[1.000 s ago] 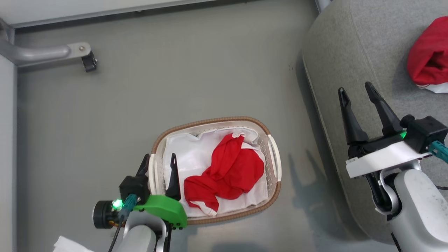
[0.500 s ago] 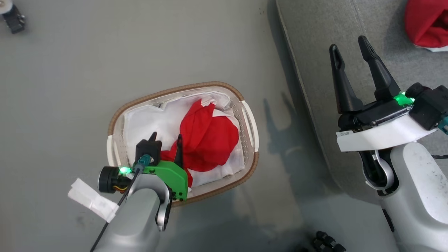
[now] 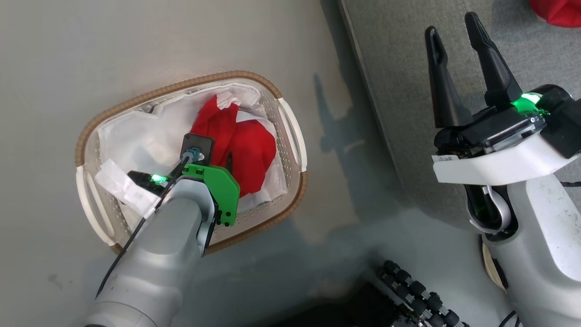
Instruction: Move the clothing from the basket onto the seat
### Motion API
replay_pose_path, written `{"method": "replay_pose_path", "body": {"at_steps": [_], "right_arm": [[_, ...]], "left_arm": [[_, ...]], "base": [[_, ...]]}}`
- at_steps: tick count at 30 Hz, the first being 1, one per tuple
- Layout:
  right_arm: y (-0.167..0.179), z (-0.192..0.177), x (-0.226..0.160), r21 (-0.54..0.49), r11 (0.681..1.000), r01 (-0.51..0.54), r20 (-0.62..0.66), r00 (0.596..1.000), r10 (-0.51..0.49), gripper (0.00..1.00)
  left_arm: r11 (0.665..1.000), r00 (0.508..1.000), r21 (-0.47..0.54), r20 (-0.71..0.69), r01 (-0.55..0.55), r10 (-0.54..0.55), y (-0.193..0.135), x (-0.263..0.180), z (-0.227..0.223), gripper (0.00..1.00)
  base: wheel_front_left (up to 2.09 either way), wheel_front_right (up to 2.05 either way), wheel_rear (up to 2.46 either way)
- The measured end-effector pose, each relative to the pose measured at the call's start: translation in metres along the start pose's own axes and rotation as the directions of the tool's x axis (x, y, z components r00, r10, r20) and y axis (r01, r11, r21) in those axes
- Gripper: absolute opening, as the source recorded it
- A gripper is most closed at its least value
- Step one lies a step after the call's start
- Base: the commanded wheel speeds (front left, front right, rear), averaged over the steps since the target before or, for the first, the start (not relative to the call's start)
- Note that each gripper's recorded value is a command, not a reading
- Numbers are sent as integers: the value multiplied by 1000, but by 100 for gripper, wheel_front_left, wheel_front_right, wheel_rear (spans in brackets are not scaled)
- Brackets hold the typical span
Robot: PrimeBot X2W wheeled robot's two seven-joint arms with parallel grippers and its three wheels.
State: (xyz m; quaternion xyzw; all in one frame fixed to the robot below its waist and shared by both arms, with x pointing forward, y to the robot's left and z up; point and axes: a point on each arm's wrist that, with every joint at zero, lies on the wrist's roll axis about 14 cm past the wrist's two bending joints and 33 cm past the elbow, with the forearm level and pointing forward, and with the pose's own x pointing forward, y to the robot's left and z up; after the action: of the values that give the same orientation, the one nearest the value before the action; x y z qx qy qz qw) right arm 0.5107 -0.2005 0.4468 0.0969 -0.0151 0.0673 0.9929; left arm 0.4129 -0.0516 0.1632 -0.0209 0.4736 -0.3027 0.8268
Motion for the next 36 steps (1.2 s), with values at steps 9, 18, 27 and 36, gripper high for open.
{"method": "replay_pose_path", "body": {"at_steps": [9, 18, 27, 36], "right_arm": [[-8, -23, 2, -14, 1000, 13, -52, 999, -13, 100], [-16, -42, 1, -16, 999, 29, -96, 995, -30, 100], [-15, -51, 4, -12, 1000, 25, -107, 994, -26, 100], [-15, -56, 5, -7, 1000, 26, -115, 993, -27, 100]], "left_arm": [[990, 978, -34, -154, 140, -144, -35, 22, -36, 100], [983, 956, 85, -261, 163, -136, -40, 30, -61, 100], [975, 953, 219, -303, 44, 25, -7, 36, -76, 100], [973, 961, 230, -262, -27, 89, 12, 38, -74, 0]], "base": [[0, 0, 0], [0, 0, 0], [0, 0, 0], [0, 0, 0]]}}
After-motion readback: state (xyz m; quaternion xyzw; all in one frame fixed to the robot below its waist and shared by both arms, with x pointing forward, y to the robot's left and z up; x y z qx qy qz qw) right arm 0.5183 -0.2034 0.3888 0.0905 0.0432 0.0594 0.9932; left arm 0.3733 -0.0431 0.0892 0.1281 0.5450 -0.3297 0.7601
